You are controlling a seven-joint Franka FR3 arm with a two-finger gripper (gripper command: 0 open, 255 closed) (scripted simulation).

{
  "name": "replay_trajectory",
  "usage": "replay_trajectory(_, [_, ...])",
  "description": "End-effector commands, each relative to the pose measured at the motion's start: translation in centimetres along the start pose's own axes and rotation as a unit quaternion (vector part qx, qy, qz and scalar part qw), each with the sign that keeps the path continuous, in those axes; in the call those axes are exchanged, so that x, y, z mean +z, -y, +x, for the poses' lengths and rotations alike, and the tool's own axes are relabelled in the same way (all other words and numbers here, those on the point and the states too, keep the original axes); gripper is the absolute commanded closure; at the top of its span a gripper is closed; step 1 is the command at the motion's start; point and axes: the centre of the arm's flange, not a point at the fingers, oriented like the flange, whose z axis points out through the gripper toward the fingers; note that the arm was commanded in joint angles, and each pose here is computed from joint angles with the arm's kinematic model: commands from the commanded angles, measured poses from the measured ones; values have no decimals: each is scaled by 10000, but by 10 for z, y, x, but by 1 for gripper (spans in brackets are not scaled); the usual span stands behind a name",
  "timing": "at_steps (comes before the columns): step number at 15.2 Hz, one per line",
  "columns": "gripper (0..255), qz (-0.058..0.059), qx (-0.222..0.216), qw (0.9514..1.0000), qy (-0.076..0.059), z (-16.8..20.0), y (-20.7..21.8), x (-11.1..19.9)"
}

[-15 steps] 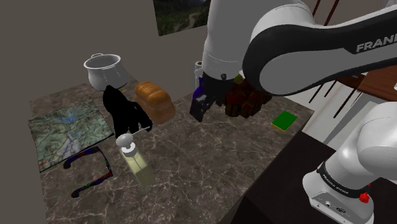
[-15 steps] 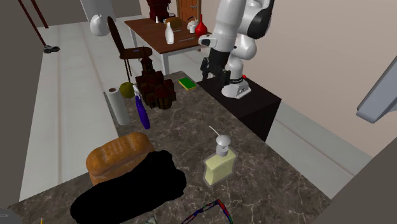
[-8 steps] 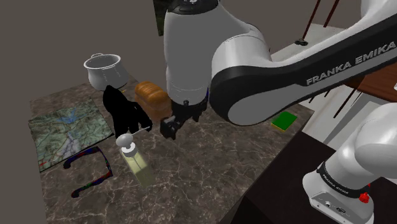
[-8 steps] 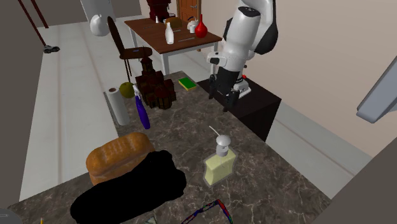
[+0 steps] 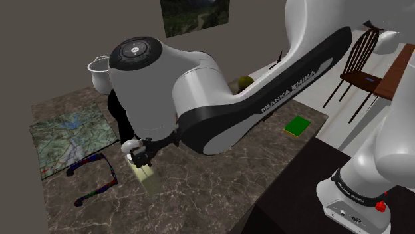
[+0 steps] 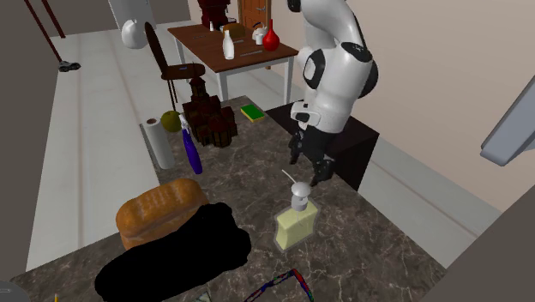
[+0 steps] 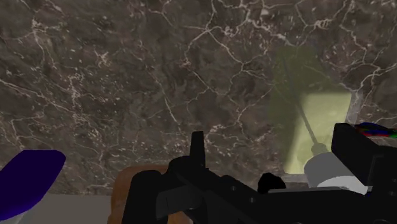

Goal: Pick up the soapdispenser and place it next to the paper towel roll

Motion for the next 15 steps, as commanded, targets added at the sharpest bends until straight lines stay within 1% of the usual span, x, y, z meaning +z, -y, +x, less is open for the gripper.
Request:
replay_trajectory(1, [0,-29,42,10000,-45,5,25,9])
replay_trajectory(5, [0,-63,103,9999,-101,15,70,29])
replay_trajectory(12, [0,-63,103,9999,-101,16,69,66])
replay_trajectory(15, [0,-63,103,9999,-101,16,69,69])
